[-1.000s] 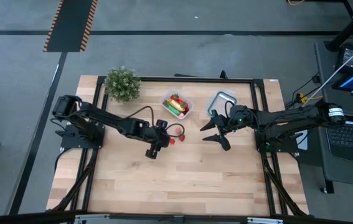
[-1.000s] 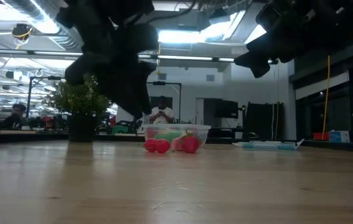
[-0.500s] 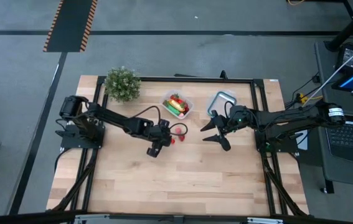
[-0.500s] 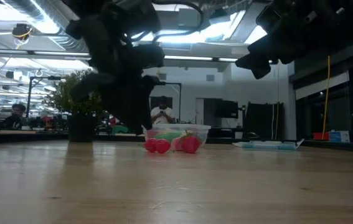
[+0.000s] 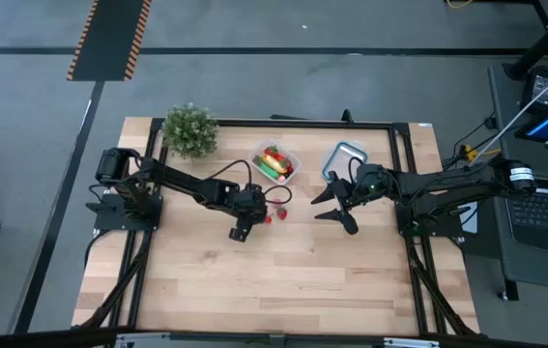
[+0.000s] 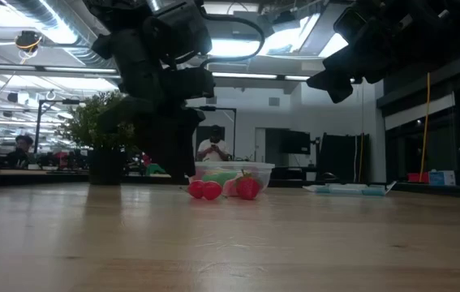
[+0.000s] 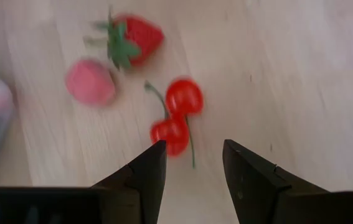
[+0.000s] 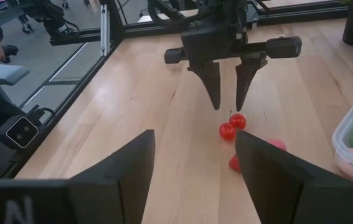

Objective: Pick and placing Produce into tupperware

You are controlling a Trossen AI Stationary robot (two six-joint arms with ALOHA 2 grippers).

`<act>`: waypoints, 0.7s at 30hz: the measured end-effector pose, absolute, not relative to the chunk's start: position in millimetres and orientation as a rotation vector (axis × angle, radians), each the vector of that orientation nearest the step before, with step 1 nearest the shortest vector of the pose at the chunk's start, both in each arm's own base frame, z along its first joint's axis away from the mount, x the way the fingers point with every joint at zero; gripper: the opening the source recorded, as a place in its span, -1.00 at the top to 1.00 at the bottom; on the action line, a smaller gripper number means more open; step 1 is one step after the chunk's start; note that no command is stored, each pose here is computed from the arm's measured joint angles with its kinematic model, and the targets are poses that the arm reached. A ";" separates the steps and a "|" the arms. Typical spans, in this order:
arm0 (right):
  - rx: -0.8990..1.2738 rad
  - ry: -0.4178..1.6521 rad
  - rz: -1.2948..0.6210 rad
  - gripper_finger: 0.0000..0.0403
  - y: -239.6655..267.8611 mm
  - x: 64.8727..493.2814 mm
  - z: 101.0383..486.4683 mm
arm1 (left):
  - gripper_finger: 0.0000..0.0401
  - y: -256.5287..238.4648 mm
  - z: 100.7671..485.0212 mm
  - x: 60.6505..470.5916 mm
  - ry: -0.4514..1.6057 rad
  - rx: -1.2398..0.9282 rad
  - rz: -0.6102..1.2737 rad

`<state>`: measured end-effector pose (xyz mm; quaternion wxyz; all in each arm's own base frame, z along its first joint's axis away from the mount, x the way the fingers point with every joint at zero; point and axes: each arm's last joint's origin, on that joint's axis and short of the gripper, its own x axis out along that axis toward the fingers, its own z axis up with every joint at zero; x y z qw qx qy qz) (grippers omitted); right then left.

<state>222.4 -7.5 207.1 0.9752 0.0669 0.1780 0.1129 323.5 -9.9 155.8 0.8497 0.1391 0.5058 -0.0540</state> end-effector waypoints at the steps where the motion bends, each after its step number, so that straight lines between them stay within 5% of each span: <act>1: 0.135 0.359 0.228 -0.12 -7.5 222.4 207.1 | 0.25 -9.9 155.2 322.7 1.072 0.293 -0.115; 21: 0.119 0.377 0.232 -0.12 -7.1 221.9 205.3 | 0.25 -11.6 134.0 327.6 1.123 0.250 -0.142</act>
